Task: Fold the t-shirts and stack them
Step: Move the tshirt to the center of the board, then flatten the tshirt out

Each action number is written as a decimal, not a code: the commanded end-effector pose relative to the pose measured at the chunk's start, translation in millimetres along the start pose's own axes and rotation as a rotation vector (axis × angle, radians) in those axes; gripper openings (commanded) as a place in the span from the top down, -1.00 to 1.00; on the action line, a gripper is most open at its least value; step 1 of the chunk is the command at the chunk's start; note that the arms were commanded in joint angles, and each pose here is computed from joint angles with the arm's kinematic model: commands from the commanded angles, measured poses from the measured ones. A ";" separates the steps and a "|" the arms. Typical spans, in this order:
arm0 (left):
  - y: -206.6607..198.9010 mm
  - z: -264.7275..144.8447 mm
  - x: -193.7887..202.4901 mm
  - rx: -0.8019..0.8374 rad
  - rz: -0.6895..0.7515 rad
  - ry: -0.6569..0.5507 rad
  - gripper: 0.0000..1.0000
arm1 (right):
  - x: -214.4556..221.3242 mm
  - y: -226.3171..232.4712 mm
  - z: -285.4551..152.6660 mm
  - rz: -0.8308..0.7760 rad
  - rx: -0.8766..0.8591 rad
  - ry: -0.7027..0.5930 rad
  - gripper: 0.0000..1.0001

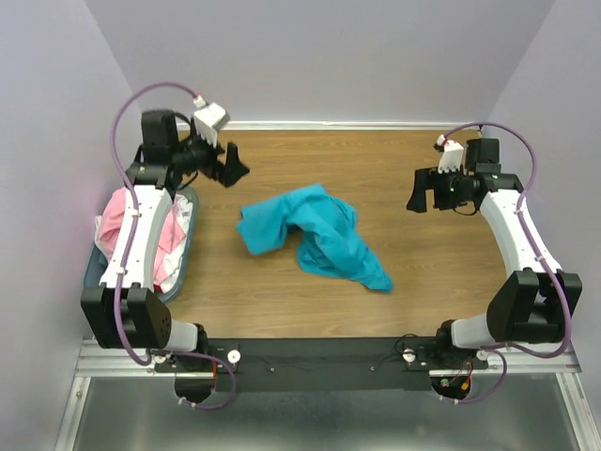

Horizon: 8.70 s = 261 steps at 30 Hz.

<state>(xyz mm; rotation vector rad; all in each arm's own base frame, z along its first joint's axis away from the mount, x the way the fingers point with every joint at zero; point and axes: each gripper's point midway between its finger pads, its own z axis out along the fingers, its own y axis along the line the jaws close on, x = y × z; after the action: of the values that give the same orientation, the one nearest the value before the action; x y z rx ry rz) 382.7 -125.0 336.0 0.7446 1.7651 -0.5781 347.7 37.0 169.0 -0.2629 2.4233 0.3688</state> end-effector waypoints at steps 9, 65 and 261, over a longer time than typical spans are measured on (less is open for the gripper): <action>-64.5 3.8 176.1 0.166 0.076 0.321 -0.92 | 97.5 63.8 8.8 -0.224 -0.249 0.330 -1.00; 35.1 -20.5 8.6 -0.142 0.419 0.227 1.00 | -128.8 -20.1 -98.8 -0.659 0.429 -0.144 0.99; -27.1 -185.3 -231.0 -0.530 0.454 -0.660 1.00 | -276.5 25.1 -297.3 -0.593 0.610 -0.885 0.99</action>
<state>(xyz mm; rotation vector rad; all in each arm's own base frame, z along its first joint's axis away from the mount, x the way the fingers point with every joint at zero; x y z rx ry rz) 339.3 -80.6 567.2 0.5481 1.1460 -0.1417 420.5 1.4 534.7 -0.4522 1.4928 -0.3692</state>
